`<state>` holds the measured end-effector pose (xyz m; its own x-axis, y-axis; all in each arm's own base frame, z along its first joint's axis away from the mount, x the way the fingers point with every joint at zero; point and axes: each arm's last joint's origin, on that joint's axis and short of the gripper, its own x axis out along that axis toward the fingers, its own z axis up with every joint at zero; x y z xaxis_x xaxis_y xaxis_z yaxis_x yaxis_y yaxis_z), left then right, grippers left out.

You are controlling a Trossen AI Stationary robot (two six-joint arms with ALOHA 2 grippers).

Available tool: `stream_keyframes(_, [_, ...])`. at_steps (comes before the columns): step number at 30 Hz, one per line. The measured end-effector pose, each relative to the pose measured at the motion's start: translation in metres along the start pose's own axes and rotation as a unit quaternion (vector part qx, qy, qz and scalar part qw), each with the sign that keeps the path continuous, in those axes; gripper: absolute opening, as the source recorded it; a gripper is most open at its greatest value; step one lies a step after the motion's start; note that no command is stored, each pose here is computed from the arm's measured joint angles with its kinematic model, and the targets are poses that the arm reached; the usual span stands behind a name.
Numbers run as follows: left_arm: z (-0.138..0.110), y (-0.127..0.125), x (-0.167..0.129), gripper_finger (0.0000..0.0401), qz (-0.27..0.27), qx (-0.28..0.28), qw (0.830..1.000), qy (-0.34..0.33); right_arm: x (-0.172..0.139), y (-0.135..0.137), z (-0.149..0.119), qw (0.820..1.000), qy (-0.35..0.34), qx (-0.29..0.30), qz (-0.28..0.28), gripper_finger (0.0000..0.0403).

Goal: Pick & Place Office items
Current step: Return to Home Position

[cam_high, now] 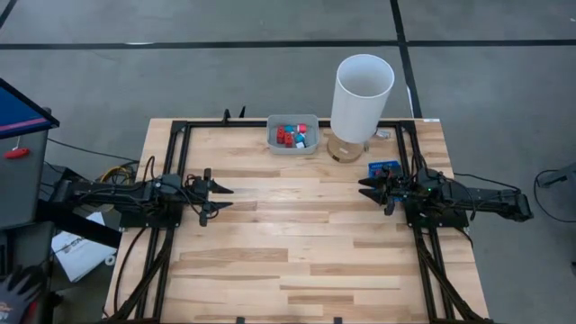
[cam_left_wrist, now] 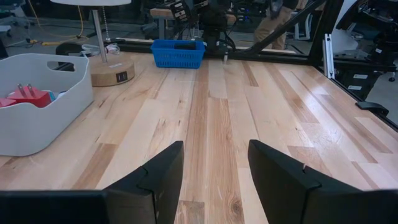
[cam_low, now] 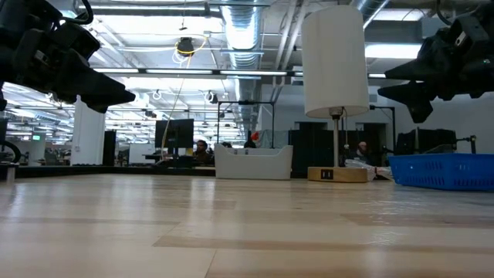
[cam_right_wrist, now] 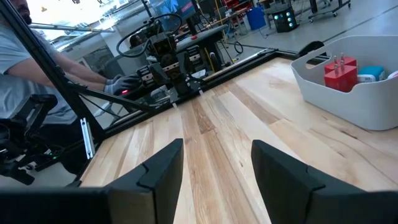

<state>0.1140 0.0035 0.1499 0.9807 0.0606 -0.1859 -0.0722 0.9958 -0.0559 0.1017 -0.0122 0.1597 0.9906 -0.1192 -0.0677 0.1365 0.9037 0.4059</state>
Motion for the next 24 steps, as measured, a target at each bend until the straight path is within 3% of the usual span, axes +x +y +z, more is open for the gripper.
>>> stream_keyframes(24, [0.0001,0.0,0.0,0.0176,0.0,0.0,1.0,0.0,0.0,0.0,0.0,1.0,0.0,0.0,0.0,0.0182])
